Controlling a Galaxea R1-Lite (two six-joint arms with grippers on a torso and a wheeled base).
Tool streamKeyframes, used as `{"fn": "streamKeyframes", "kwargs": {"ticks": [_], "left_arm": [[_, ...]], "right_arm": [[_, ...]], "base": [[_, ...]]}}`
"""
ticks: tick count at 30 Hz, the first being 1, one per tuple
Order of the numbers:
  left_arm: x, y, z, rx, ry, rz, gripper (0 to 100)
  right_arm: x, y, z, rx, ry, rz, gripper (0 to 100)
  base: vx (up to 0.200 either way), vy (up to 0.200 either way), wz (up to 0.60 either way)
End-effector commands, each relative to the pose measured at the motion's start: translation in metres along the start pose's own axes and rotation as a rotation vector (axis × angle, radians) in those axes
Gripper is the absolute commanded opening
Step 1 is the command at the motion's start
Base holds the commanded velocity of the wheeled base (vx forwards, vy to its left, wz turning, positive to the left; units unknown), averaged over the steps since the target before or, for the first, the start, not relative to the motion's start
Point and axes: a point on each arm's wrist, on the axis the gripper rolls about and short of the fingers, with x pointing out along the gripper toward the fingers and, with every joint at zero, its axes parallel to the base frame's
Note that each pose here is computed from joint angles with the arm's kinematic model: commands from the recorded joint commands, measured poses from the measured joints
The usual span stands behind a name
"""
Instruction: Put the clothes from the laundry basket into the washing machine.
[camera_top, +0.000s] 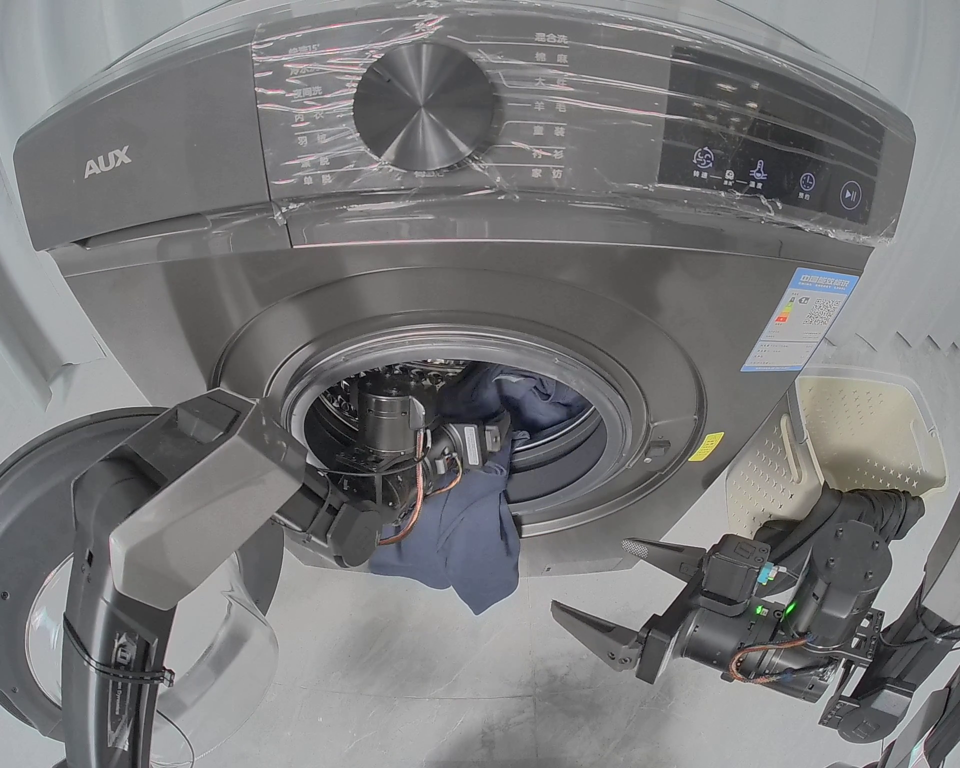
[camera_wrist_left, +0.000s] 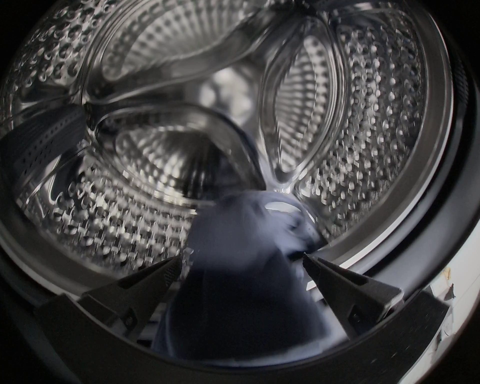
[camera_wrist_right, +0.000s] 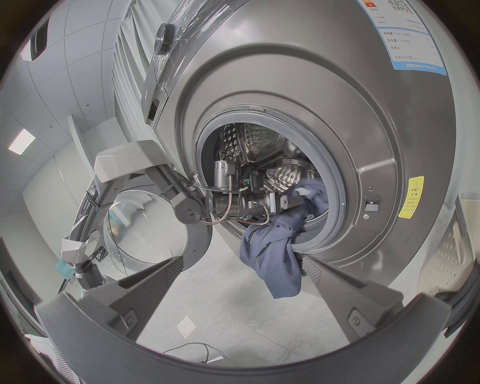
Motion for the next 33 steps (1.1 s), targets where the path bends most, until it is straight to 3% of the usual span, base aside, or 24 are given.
{"fn": "streamKeyframes", "kwargs": {"ticks": [1, 6, 19, 23, 24, 29, 33], "left_arm": [[-0.037, -0.006, 0.012, 0.004, 0.117, -0.015, 100], [-0.056, -0.014, -0.004, 0.019, 0.235, -0.093, 100], [-0.045, -0.017, -0.036, 0.078, 0.295, -0.114, 100], [-0.032, -0.01, -0.046, 0.084, 0.293, -0.091, 100], [-0.03, -0.008, -0.045, 0.084, 0.29, -0.086, 0], [-0.025, -0.008, -0.036, 0.09, 0.25, -0.082, 0], [-0.016, -0.01, -0.017, 0.074, 0.157, -0.074, 0]], "right_arm": [[0.0, 0.0, -0.001, -0.002, 0.002, 0.002, 100], [0.001, 0.0, -0.001, 0.0, 0.005, 0.001, 100], [0.001, 0.002, -0.002, -0.001, 0.007, 0.007, 100], [0.001, 0.004, -0.002, -0.002, 0.009, 0.016, 100], [0.001, 0.004, -0.002, -0.002, 0.008, 0.015, 100], [0.002, 0.004, -0.003, 0.004, 0.01, 0.018, 100], [0.003, 0.004, -0.002, 0.004, 0.009, 0.018, 100]], "base": [[0.0, 0.0, 0.0], [0.0, 0.0, 0.0], [0.0, 0.0, 0.0], [0.0, 0.0, 0.0], [0.0, 0.0, 0.0], [0.0, 0.0, 0.0], [0.0, 0.0, 0.0]]}}
